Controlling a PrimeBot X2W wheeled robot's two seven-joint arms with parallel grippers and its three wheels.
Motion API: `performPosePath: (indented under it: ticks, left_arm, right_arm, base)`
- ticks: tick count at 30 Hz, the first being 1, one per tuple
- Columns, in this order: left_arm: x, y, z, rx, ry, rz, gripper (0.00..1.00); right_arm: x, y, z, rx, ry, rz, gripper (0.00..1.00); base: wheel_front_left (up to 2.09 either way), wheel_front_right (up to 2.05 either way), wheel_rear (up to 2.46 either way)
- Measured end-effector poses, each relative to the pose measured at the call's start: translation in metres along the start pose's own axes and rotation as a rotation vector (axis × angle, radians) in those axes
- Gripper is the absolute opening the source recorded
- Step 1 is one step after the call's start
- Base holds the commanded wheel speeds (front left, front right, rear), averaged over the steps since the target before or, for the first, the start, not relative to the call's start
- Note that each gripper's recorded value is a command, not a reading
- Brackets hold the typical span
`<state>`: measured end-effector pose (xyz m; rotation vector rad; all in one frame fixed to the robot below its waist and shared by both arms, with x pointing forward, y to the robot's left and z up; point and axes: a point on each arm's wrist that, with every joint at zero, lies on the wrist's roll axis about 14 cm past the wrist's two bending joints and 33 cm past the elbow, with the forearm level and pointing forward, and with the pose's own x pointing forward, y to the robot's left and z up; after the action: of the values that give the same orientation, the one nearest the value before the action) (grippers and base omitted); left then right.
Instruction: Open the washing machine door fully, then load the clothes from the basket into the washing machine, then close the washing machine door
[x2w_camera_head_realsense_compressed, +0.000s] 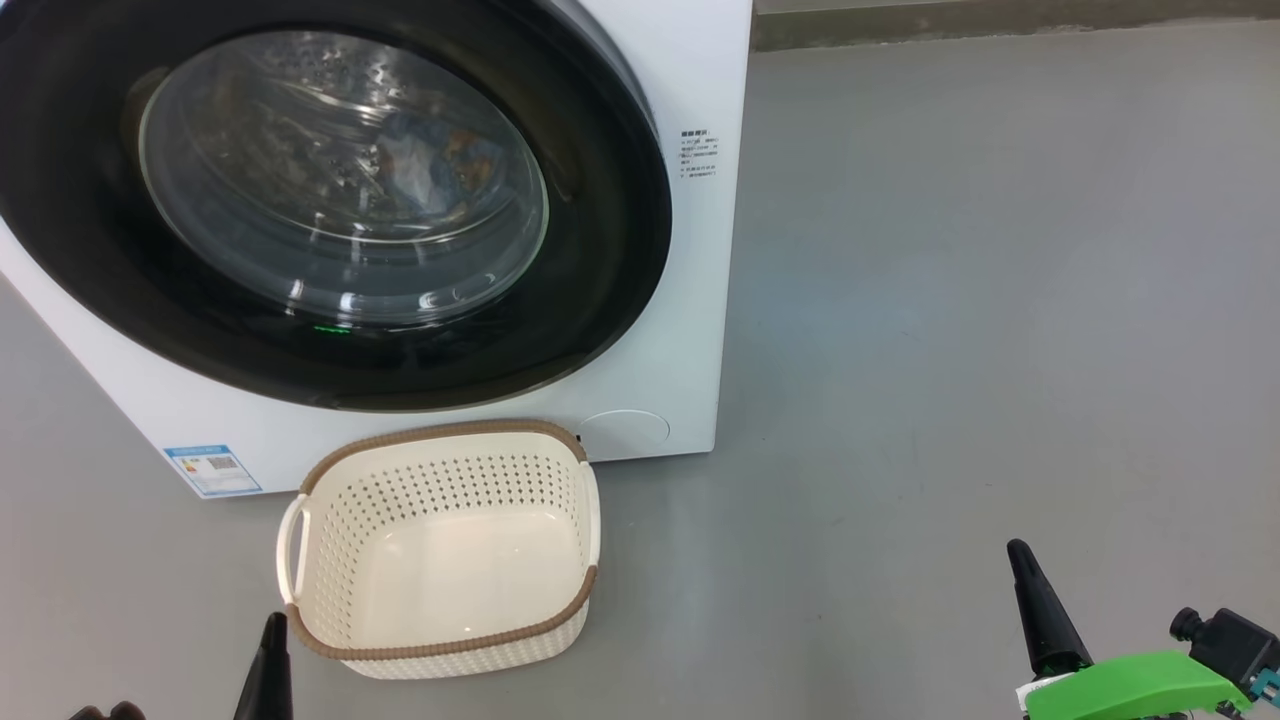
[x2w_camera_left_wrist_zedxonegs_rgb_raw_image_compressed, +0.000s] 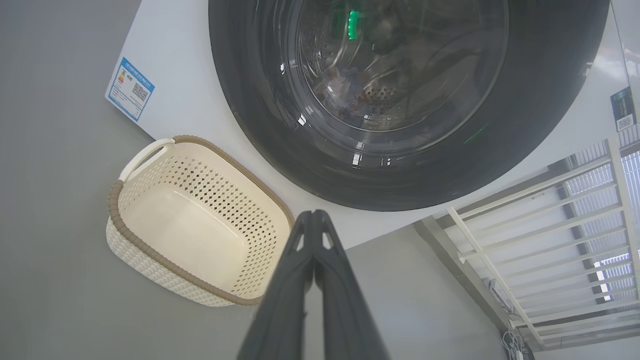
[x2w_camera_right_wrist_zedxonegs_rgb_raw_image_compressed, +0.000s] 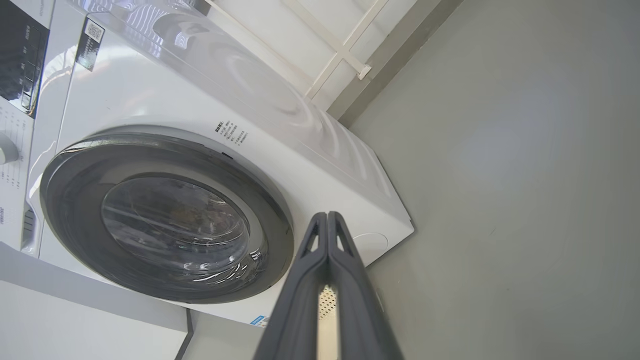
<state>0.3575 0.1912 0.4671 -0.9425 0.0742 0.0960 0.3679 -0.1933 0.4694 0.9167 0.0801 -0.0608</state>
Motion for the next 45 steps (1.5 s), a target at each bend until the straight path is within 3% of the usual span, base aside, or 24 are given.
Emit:
performPosePath:
  ticks: [45]
  left_arm:
    - [0.011,-0.008,0.002,-0.455,0.049,-0.021,0.00]
  right_arm:
    - [0.004,-0.001,0.012,0.473,-0.006,-0.007,0.00]
  base:
    - [0.00,0.00,0.00]
